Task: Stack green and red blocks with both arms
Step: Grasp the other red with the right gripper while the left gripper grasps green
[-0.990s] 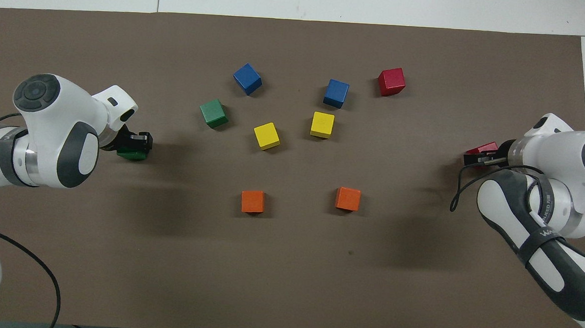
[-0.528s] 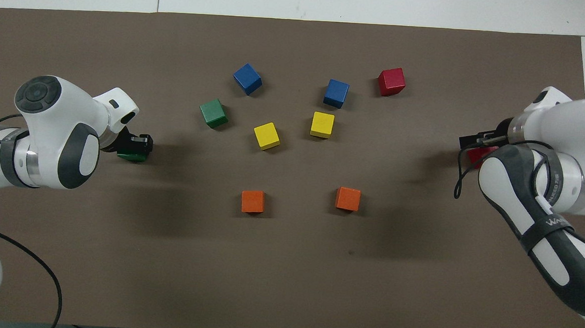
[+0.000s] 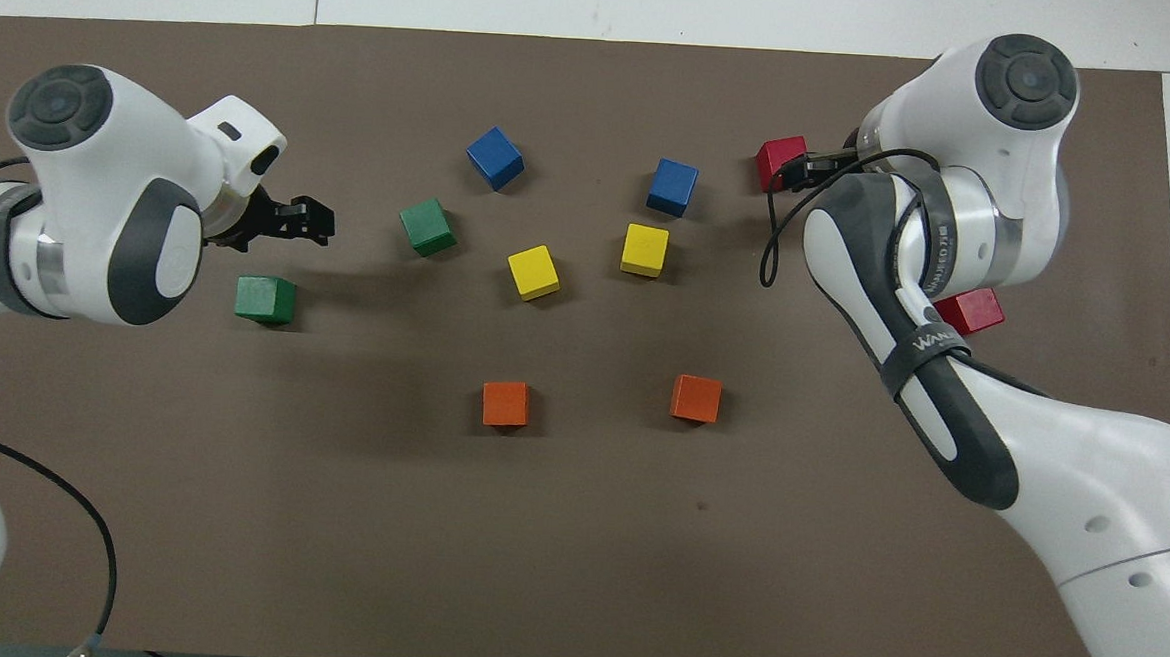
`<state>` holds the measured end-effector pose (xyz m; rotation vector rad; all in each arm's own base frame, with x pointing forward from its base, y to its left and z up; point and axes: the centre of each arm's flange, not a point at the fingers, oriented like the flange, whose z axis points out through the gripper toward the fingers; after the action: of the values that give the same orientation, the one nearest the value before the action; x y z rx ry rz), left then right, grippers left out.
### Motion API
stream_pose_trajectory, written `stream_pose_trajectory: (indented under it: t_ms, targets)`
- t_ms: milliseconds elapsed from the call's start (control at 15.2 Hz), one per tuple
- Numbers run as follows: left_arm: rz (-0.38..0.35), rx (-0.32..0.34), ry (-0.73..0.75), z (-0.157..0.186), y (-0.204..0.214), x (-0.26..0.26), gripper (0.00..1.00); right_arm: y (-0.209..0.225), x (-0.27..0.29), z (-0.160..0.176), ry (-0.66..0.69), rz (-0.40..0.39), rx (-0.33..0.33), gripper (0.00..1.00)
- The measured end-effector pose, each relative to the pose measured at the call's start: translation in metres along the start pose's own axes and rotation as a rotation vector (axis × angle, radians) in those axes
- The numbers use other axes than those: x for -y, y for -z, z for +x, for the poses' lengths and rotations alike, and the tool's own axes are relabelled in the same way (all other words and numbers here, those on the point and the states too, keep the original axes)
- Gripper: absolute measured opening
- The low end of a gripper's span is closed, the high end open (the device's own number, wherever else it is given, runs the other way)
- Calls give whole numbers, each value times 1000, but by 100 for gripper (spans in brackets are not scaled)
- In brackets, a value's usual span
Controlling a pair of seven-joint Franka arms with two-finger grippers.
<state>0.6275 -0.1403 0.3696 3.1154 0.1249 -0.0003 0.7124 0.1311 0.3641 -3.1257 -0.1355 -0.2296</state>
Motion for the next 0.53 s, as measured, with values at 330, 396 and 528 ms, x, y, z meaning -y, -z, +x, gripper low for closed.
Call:
stream_pose_trajectory:
  t_ms: [330, 396, 528]
  targets:
    - [-25, -3, 157, 13, -23, -116, 100, -28, 26, 26, -31, 1, -22, 100]
    - [-25, -1, 182, 16, -27, -119, 100, -33, 28, 27, -32, 1, -22, 100]
    - [-24, -3, 204, 20, -31, -118, 100, -44, 28, 29, -33, -1, -27, 100]
